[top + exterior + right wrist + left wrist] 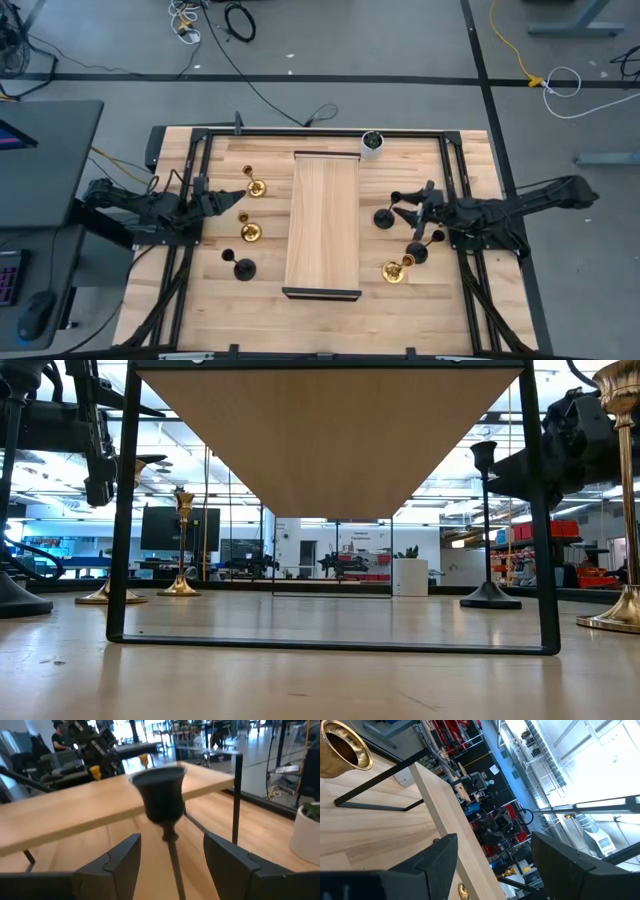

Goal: Pick & Place candle stick holders
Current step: Put the top right black candle holder on the shelf

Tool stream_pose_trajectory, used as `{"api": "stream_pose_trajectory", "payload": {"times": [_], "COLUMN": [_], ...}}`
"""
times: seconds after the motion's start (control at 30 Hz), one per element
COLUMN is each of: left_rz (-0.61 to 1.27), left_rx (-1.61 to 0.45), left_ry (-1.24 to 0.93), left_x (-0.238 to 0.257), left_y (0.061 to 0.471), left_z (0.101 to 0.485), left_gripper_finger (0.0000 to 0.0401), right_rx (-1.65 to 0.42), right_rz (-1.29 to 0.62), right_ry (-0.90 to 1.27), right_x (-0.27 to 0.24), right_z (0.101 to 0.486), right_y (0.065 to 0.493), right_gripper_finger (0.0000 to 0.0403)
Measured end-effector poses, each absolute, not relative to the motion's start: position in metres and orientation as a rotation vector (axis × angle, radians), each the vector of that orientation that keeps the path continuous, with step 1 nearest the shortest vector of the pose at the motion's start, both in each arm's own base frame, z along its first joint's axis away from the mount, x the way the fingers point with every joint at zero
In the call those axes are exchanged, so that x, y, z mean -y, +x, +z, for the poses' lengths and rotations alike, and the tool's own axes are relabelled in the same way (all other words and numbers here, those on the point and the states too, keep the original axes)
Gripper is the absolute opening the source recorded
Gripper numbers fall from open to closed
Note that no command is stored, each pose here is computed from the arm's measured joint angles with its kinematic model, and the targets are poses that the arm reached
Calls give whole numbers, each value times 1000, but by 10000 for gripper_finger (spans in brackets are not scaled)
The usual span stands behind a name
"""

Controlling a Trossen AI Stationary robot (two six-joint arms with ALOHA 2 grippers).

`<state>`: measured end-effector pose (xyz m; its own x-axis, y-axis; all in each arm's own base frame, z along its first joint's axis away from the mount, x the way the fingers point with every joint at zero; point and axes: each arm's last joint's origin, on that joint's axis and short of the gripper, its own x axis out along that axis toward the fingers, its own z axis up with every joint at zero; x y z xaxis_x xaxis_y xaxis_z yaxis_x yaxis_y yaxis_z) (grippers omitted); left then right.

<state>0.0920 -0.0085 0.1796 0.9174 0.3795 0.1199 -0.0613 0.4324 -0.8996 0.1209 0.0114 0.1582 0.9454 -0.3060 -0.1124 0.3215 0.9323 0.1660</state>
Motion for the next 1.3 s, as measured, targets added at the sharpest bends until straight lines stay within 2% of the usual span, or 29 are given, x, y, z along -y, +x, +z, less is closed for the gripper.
{"api": "stream_pose_trajectory", "payload": {"times": [1.3], "left_rz": [307], "left_rx": [341], "left_ry": [-1094], "left_x": [8], "left_y": [92], "left_z": [180], "left_gripper_finger": [252], "right_rx": [-161], "right_rz": [-325], "right_ry": [180], "right_x": [-16], "right_z": [142], "right_y": [144], "right_gripper_finger": [217]}}
